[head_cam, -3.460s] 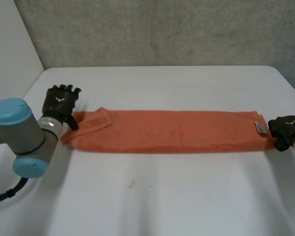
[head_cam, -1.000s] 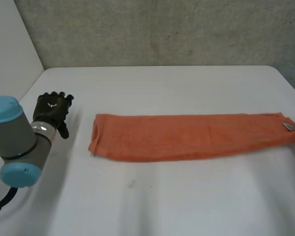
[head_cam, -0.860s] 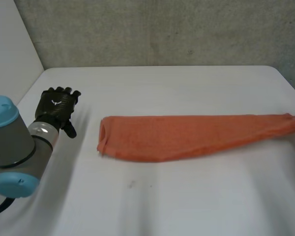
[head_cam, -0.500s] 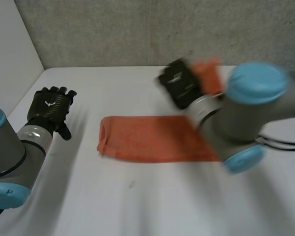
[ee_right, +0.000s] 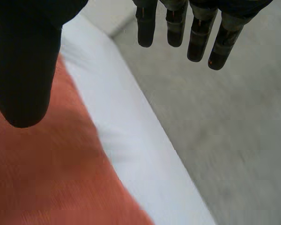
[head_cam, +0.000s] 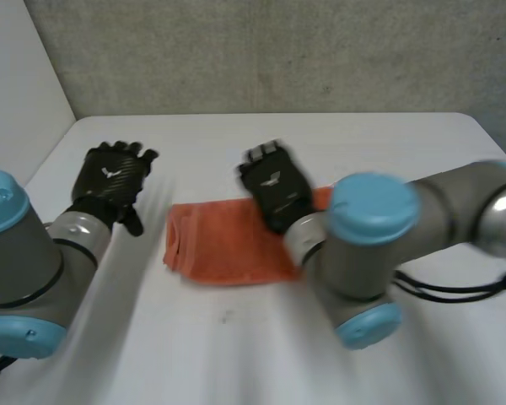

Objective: Fold the laundry

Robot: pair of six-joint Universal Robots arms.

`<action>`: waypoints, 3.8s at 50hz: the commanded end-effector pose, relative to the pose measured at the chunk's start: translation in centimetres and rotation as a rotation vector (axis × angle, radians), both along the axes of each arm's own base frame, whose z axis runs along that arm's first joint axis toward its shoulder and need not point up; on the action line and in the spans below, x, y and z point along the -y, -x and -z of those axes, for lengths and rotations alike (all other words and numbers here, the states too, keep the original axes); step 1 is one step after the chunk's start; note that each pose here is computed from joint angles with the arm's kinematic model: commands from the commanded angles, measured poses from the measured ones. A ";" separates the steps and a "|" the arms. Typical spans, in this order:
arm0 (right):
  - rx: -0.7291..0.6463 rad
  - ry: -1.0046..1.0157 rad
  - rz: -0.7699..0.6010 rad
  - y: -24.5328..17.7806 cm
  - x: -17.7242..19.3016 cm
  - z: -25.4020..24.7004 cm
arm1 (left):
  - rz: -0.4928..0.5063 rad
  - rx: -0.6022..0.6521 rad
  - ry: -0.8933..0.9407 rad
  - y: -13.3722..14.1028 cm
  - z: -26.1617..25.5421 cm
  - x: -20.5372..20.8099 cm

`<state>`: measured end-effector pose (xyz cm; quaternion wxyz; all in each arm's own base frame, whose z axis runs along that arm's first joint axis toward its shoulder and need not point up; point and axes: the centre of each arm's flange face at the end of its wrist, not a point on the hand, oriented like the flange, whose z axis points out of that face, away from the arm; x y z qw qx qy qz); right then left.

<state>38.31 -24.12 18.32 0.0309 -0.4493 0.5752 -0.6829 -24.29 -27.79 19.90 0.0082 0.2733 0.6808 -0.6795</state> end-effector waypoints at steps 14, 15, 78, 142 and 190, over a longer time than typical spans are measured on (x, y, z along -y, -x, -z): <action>0.183 -0.509 0.322 13.5 4.2 5.3 | 0.210 0.003 -0.023 6.9 2.2 -2.0; 0.189 -0.503 0.316 13.4 4.3 5.3 | 0.210 0.003 -0.023 6.9 2.2 -2.0; 0.294 -0.564 0.335 12.5 5.6 5.1 | 0.131 -0.023 -0.102 3.3 2.7 -2.9; 0.173 -0.606 0.117 -0.9 2.3 4.6 | -0.058 -0.165 -0.452 3.4 6.7 -0.9; 0.520 -0.155 0.355 14.1 2.4 -15.2 | 0.022 -0.453 -0.055 -0.7 -15.1 -3.8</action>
